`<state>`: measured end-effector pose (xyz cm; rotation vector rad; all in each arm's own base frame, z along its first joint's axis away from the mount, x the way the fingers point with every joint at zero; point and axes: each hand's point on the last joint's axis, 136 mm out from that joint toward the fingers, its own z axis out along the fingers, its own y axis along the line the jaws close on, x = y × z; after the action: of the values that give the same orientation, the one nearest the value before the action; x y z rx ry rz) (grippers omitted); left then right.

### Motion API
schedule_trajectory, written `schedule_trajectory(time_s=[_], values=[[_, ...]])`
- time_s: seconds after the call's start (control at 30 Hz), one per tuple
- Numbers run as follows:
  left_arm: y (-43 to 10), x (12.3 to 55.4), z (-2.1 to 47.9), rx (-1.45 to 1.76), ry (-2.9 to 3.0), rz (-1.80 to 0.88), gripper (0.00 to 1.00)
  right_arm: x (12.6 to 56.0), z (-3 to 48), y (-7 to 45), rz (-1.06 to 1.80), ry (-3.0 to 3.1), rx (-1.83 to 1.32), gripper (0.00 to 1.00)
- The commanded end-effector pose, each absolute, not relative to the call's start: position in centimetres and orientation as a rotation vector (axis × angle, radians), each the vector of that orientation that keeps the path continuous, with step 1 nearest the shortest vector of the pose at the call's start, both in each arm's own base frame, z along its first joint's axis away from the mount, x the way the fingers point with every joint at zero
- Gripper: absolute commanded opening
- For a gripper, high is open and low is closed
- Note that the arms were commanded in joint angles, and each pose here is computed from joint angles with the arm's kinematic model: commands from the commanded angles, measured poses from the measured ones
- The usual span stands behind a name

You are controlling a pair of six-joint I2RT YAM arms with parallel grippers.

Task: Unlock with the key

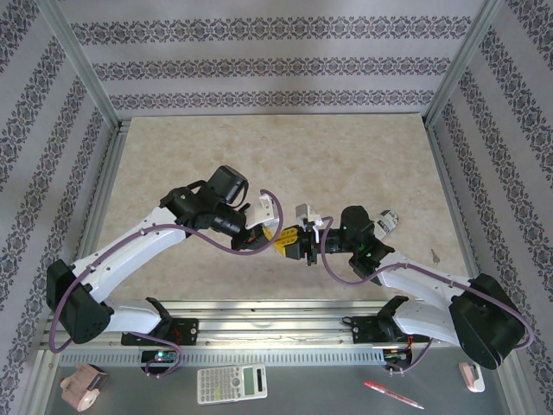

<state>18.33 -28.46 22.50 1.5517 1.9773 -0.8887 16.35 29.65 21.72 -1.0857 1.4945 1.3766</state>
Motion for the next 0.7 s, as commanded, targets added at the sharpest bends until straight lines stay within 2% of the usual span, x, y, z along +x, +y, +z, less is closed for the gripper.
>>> schedule_trajectory(time_s=[0.0, 0.07, 0.23, 0.33, 0.67], values=[[-29.2, 18.4, 23.6, 1.57, 1.91, -0.9, 0.0, 15.8, 22.2, 29.8, 1.382, 1.456, -1.101, 0.21], [-29.2, 18.3, 23.5, 1.572, 1.912, -0.9, 0.0, 15.8, 22.1, 29.8, 1.382, 1.457, -1.098, 0.26], [-29.2, 18.4, 23.4, 1.572, 1.914, -0.898, 0.0, 15.7, 22.2, 29.8, 1.387, 1.459, -1.099, 0.29], [-29.2, 18.3, 23.5, 1.571, 1.913, -0.899, 0.0, 15.6, 22.0, 29.7, 1.383, 1.461, -1.101, 0.24], [-29.2, 18.4, 23.5, 1.572, 1.914, -0.894, 0.0, 15.5, 21.1, 29.7, 1.395, 1.49, -1.105, 0.2]])
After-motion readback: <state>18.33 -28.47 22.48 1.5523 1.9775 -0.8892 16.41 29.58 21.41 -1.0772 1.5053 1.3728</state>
